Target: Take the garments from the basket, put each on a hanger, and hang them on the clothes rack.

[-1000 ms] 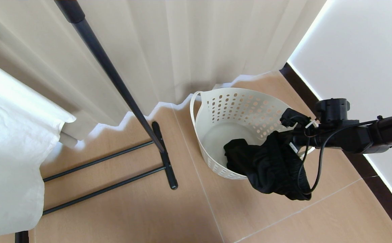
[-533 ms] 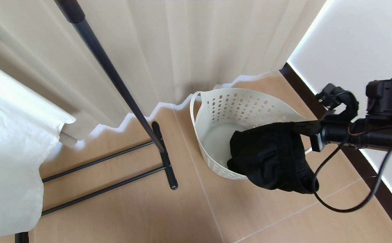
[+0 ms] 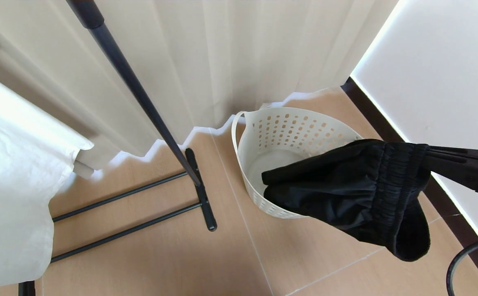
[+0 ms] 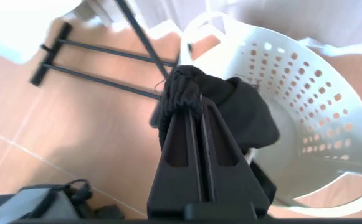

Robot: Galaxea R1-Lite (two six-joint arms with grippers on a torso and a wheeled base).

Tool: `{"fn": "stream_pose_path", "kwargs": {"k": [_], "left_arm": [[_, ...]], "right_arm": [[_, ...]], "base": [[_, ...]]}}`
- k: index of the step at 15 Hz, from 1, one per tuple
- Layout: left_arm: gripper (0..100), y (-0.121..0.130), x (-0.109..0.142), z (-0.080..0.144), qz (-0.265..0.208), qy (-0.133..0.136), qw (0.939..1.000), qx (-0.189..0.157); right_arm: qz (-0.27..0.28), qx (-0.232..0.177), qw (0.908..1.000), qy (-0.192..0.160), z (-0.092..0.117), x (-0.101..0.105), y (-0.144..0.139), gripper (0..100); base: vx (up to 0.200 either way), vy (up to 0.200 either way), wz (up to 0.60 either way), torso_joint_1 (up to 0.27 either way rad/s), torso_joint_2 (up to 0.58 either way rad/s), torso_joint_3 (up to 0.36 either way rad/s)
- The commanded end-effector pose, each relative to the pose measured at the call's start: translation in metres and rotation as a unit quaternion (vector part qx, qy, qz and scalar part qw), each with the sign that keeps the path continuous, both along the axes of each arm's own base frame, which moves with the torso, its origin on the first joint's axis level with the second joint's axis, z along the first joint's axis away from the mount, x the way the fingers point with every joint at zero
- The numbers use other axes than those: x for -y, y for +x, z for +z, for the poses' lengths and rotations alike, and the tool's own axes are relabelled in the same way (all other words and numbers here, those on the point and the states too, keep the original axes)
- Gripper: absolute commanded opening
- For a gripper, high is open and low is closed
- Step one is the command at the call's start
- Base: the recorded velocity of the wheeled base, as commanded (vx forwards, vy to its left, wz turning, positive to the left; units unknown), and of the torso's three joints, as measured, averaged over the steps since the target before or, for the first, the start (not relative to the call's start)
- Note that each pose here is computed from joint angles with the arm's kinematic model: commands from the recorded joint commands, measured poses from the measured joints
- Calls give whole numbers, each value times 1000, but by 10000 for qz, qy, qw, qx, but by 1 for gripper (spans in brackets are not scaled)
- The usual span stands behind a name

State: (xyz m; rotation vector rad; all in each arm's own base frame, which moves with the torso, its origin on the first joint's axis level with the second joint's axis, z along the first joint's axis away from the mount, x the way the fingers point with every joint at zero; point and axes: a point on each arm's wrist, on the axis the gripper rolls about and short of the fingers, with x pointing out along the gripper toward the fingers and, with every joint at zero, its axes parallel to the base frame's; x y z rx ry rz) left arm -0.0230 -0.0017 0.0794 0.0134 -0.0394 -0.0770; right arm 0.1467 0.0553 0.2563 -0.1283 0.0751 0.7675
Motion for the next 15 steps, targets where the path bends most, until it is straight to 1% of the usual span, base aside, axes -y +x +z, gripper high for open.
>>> {"fn": "stream_pose_path", "kwargs": {"k": [1,3,6,11,14,15], "left_arm": [[100,0,0,0,-5,2,10000,-3],[100,0,0,0,3,2,10000,-3],[100,0,0,0,-5,2,10000,-3],[100,0,0,0,-5,2,10000,-3],[100,0,0,0,-5,2,10000,-3],[100,0,0,0,-5,2,10000,-3]], "right_arm": [[32,200,9998,65,4,3,-14,0],[25,112,9999,38,1,2,-9,0],[9,126,9999,43,2,3,-10,0],[-1,52,10000,42,-1,2,-7,0],[-1,112,9999,67,-2,1,-3,0],[-2,76,10000,56,-4,0,0,0]], "base": [[0,0,0,0,0,0],[0,0,0,0,0,0],[0,0,0,1,2,33],[0,0,0,0,2,181],[0,0,0,1,5,201],[0,0,0,7,7,203]]}}
